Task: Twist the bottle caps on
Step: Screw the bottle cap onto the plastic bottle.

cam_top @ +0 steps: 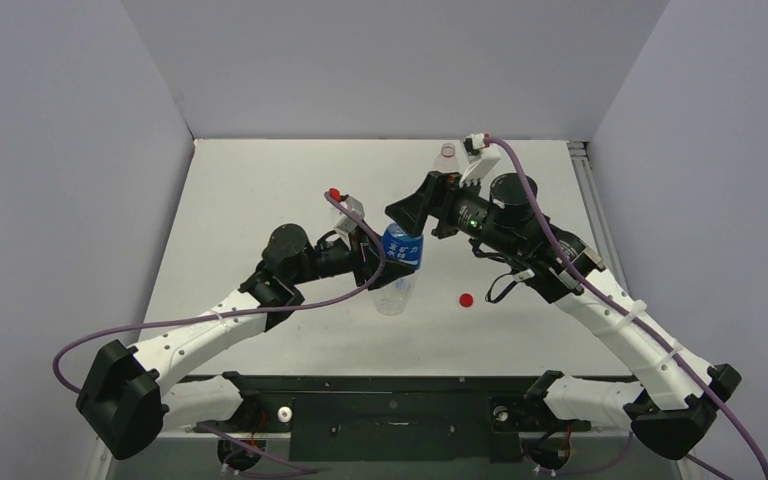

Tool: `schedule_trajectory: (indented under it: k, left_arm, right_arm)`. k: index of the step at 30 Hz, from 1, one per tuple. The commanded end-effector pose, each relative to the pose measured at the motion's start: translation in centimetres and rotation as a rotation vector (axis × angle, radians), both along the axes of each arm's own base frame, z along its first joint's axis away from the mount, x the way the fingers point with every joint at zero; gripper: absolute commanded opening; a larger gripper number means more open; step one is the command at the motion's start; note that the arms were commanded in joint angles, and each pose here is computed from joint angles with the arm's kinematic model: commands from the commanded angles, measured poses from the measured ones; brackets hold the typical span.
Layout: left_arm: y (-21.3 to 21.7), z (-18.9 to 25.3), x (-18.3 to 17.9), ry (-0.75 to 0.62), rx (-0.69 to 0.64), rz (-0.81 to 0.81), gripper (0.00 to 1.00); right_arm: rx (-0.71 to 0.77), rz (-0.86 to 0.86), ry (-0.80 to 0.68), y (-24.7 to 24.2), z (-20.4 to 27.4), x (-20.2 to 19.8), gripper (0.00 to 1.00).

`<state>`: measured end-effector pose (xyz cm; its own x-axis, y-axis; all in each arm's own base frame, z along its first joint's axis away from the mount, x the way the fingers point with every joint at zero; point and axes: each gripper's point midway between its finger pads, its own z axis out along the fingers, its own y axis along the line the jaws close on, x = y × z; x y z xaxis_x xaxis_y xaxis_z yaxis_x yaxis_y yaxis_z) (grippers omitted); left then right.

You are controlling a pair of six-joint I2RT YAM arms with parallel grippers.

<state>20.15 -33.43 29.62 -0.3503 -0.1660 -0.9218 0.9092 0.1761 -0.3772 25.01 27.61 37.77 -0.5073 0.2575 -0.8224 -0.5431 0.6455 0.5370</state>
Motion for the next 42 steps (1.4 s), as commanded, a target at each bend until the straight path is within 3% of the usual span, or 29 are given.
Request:
schedule_trajectory:
  k: [1,14,29,35,42]
  left_arm:
    - [-0.4,2.4,-0.9,-0.044,-0.059,-0.05,0.0]
    - [-1.0,1.8,-0.8,-0.013,-0.062,-0.06,0.0]
    - [-0.2,-1.0,1.7,0.068,-0.005,-0.014,0.0]
    - [0.2,-0.3,2.0,0.038,-0.006,-0.009,0.0]
    - [0.8,1.6,-0.6,-0.037,-0.009,-0.113,0.0]
  right_arm:
    - [0.107,0.065,-0.089,1.7,4.7,-1.2,0.81]
    - [0.105,0.093,-0.091,2.8,4.4,-1.8,0.81]
    - [0.104,0.049,-0.121,-0.5,5.1,-3.6,0.81]
    - [0.084,0.011,-0.123,-2.2,4.6,-4.2,0.81]
    - [0.0,-0.045,-0.086,-4.1,2.6,-2.2,0.76]
